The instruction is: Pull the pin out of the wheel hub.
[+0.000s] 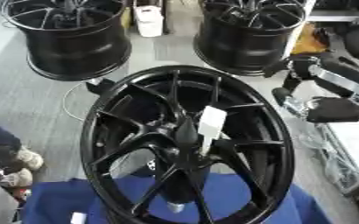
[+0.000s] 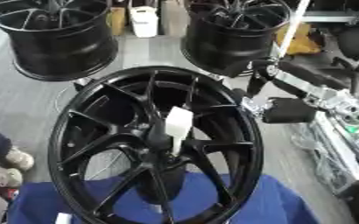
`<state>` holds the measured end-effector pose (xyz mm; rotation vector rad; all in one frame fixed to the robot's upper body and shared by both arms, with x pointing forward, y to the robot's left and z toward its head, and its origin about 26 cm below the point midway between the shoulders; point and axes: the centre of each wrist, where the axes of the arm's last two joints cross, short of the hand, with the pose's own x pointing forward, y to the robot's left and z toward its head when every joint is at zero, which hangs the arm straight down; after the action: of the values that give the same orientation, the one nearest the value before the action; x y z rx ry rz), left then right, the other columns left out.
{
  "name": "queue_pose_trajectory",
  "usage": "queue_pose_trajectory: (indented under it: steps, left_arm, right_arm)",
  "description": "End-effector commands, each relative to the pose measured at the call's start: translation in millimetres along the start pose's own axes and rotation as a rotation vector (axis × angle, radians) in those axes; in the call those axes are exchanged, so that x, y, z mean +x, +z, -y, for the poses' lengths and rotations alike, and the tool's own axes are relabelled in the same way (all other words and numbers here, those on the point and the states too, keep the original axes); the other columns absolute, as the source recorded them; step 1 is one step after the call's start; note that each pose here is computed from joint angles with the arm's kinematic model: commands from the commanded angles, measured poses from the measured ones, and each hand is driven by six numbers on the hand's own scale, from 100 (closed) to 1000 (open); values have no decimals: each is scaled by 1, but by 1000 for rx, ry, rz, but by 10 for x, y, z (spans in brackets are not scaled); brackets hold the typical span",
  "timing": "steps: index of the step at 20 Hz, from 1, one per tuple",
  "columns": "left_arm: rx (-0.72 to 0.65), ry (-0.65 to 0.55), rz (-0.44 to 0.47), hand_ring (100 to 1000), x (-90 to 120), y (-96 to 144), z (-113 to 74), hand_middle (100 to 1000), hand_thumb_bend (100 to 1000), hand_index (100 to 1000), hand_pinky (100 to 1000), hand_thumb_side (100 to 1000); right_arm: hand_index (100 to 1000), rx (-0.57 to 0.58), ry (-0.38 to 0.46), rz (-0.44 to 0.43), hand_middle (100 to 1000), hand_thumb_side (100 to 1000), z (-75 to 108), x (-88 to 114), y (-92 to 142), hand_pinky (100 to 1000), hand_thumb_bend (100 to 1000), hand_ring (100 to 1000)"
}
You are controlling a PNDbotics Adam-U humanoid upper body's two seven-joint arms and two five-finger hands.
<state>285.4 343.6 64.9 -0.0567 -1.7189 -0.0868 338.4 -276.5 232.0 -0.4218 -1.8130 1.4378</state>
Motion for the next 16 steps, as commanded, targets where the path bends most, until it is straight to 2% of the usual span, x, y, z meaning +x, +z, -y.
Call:
queue_pose_trajectory:
  steps: [1, 6, 9, 12, 16]
  left_arm:
    - [-12, -32, 13, 639, 75, -15, -38, 602, 363, 686, 725, 772]
    - [-14, -32, 12, 639, 71, -14, -35, 602, 362, 686, 726, 773]
    - [-15, -32, 12, 639, 70, -14, -33, 602, 361, 686, 726, 774]
    - [-16, -32, 11, 640, 67, -12, -33, 603, 361, 686, 726, 774]
    - [-18, -32, 10, 640, 64, -12, -30, 603, 359, 686, 726, 775]
  right_arm:
    - [895, 33, 40, 8, 799, 718, 32, 30, -64, 607, 100, 566]
    - [902, 89, 83, 25, 803, 760, -16, 89, -162, 613, 100, 573]
    - [902, 124, 115, 52, 806, 718, -31, 158, -213, 618, 100, 578]
    - [904, 168, 154, 97, 808, 614, -37, 255, -247, 626, 100, 584]
    - [908, 211, 197, 142, 807, 606, -33, 375, -276, 628, 100, 584]
